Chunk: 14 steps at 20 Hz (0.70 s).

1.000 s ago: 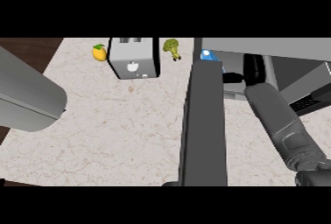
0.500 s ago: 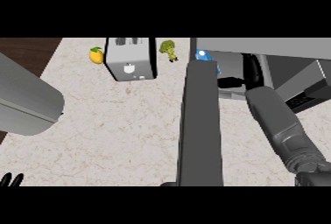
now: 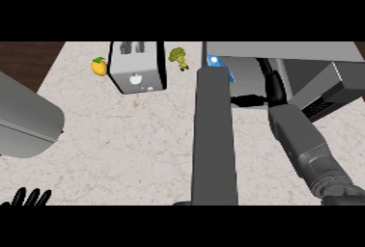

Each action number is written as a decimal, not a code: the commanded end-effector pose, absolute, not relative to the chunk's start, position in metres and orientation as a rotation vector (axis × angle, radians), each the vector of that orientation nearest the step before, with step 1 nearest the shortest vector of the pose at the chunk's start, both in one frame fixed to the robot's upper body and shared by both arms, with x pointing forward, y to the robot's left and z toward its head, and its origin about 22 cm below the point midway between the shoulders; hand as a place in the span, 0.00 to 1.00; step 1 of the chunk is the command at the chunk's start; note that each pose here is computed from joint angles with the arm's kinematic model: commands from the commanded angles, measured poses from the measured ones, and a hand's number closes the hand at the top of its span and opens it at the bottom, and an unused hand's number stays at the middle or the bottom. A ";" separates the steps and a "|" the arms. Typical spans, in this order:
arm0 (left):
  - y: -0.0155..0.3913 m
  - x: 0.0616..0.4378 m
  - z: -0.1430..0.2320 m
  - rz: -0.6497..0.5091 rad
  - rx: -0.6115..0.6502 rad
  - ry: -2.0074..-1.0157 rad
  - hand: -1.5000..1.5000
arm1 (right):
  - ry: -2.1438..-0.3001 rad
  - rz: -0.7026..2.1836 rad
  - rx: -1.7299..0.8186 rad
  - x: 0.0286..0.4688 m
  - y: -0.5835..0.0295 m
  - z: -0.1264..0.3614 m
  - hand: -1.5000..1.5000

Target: Pick up the milk, place it into the microwave and close the microwave

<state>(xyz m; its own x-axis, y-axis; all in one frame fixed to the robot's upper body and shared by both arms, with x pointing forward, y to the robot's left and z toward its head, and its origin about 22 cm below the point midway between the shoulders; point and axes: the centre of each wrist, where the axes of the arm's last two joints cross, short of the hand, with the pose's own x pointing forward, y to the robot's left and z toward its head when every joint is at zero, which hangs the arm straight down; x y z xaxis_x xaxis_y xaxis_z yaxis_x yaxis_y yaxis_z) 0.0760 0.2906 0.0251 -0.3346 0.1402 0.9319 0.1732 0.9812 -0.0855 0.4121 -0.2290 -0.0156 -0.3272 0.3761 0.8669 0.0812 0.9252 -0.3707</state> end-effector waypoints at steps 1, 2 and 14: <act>0.284 0.074 0.036 -0.075 -0.243 -1.923 0.00 | -1.887 0.297 -0.243 0.398 -0.243 -0.034 0.00; 0.268 0.080 0.020 -0.087 -0.252 -1.917 0.00 | -1.890 0.285 -0.236 0.391 -0.244 -0.044 0.00; 0.238 0.110 0.037 -0.173 -0.309 -1.875 0.00 | -1.848 0.225 -0.062 0.328 -0.232 -0.109 0.00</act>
<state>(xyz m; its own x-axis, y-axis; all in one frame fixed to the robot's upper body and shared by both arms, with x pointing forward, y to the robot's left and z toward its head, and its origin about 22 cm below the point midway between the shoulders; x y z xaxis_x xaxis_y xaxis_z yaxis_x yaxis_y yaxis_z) 0.1054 0.2448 0.0358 -0.3110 0.1295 0.9415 0.2744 0.9607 -0.0415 0.3531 -0.2415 -0.0852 -0.3030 0.2089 0.9298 -0.0473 0.9712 -0.2336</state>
